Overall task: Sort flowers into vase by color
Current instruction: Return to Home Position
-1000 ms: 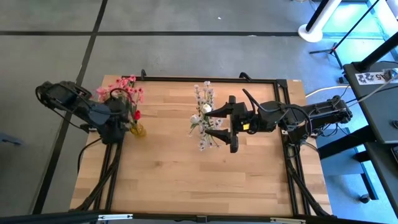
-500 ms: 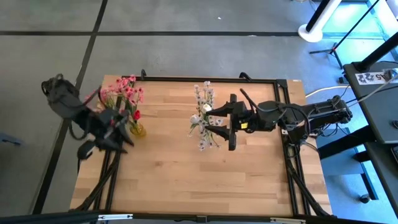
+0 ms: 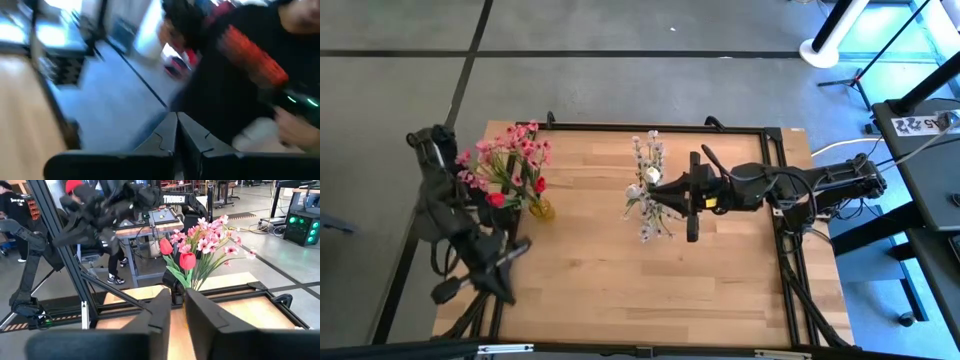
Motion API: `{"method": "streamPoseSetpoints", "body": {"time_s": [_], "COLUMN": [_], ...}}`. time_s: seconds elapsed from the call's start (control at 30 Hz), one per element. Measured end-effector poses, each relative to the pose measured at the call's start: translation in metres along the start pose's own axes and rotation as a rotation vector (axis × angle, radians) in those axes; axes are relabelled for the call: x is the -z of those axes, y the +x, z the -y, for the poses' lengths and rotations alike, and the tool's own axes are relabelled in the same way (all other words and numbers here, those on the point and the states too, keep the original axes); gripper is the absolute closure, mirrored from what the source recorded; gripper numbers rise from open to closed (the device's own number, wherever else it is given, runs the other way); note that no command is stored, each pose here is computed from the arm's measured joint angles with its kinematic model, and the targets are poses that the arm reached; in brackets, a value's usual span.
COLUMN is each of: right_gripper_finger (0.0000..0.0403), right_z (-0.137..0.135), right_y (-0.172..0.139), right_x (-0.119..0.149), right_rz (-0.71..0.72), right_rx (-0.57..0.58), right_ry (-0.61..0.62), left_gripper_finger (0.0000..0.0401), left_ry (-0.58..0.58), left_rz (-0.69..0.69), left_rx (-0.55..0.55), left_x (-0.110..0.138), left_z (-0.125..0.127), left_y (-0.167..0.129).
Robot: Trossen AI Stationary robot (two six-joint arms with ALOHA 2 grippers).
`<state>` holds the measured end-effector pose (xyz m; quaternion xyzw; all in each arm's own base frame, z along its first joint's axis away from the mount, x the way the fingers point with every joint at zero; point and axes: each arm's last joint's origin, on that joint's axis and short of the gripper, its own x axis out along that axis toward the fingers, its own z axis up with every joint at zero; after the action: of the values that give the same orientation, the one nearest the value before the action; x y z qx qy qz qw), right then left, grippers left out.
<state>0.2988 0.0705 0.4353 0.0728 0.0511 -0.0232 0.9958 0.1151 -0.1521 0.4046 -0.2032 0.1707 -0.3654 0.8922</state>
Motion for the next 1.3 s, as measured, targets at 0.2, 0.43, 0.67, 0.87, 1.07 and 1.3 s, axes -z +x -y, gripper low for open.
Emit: {"method": "streamPoseSetpoints", "body": {"time_s": [0.2,0.43,0.67,0.87,1.07,1.3], "right_gripper_finger": [0.0393,0.0389,0.0391,0.0400,0.0394,0.0397], "right_z": [0.000,0.004,0.014,0.016,0.016,0.015], "right_y": [0.000,0.001,0.004,0.004,0.004,0.001], "right_x": [0.000,0.000,-0.002,-0.002,-0.001,-0.003], "right_rz": [-0.001,-0.003,0.003,0.000,-0.003,0.001], "right_rx": [0.001,0.017,0.056,0.052,0.056,0.056], "right_ry": [0.008,0.084,0.104,0.107,0.103,0.090], "left_gripper_finger": [0.0399,0.0400,0.0400,0.0399,0.0399,0.0399], "left_ry": [-0.085,-0.009,-0.163,-0.073,-0.021,-0.014], "left_rz": [-0.135,-0.048,-0.062,-0.145,-0.183,-0.356], "left_rx": [0.049,0.012,0.053,-0.004,-0.247,-0.410], "left_x": [0.038,0.071,0.111,0.123,0.135,0.152], "left_z": [0.004,-0.002,-0.025,-0.035,-0.049,-0.064], "left_y": [0.012,-0.004,-0.008,-0.014,-0.015,-0.025]}}
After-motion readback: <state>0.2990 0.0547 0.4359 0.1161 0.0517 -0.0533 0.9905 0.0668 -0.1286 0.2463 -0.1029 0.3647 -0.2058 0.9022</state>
